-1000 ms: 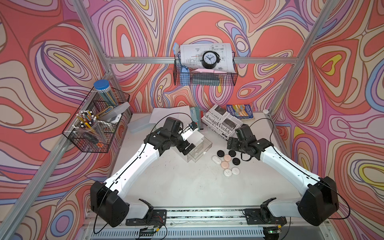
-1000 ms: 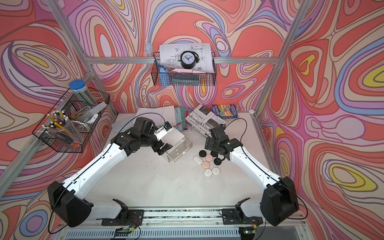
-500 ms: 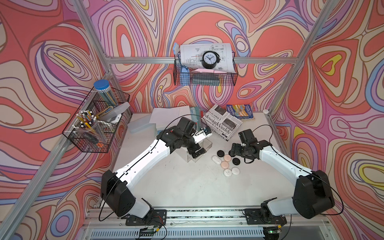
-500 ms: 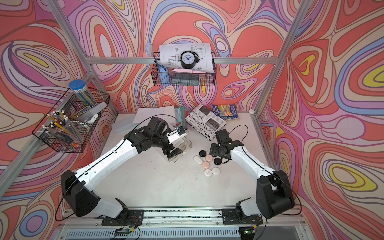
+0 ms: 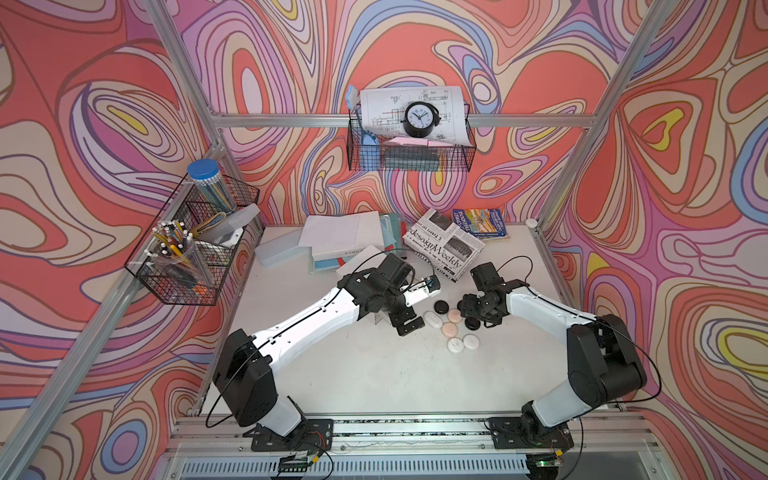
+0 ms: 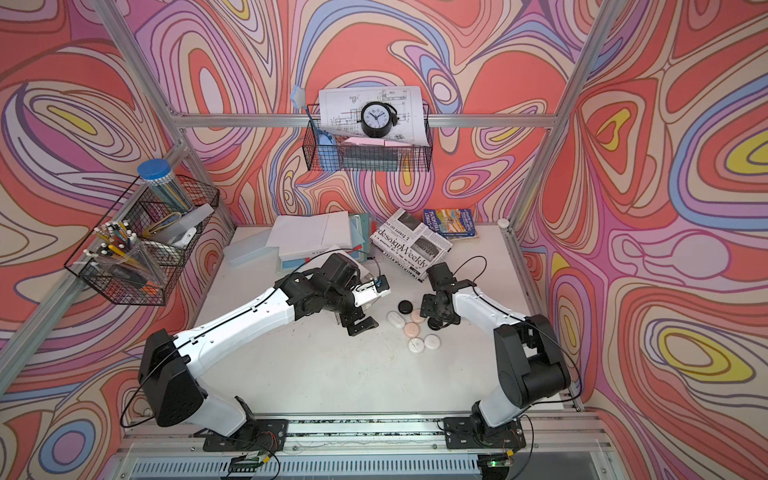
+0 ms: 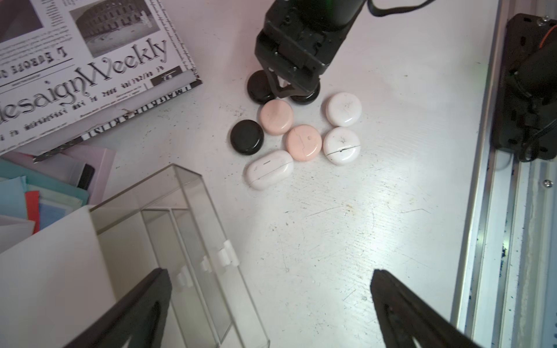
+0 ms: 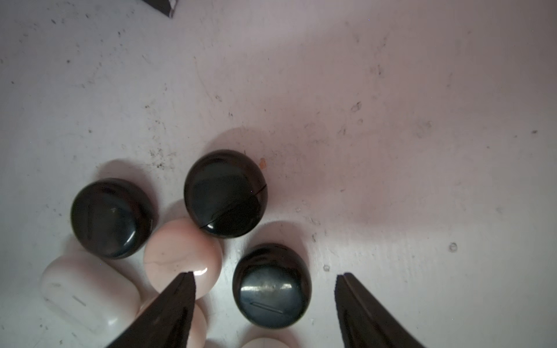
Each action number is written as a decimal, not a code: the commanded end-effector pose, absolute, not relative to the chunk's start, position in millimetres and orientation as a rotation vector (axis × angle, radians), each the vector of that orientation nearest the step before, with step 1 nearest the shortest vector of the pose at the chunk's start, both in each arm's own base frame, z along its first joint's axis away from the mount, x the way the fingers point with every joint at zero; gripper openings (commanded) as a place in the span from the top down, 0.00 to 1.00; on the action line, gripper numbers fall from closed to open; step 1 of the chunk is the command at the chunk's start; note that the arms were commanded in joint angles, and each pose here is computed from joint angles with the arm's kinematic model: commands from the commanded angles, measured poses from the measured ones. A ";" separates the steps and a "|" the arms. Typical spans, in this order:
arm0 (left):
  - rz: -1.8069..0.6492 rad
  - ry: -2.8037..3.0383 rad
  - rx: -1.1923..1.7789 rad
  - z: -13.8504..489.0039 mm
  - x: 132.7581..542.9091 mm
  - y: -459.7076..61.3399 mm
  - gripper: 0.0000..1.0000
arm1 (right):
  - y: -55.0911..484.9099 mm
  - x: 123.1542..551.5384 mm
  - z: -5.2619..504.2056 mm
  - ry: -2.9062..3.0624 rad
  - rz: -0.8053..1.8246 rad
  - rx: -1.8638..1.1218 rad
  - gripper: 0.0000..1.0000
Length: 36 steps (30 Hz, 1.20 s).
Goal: Put the bluetooth earphones in the drawer according to color
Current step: Pick up the Bluetooth earphone from the center of the board.
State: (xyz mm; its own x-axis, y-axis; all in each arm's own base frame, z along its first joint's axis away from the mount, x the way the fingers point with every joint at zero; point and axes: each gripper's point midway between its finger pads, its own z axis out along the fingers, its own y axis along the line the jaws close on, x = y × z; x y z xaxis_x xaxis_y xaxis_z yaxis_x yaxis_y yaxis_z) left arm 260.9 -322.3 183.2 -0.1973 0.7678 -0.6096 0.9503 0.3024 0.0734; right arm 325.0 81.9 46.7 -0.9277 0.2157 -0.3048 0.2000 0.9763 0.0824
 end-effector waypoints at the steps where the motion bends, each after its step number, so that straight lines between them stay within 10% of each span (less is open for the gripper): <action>1: -0.483 2.056 1.521 170.5 256.1 -330.9 0.02 | 77.8 320.3 31.3 2.840 0.048 0.324 0.27; 36: -0.442 2.099 1.605 154.5 251.5 -324.3 0.02 | 83.0 291.3 3.1 2.954 0.103 0.369 0.47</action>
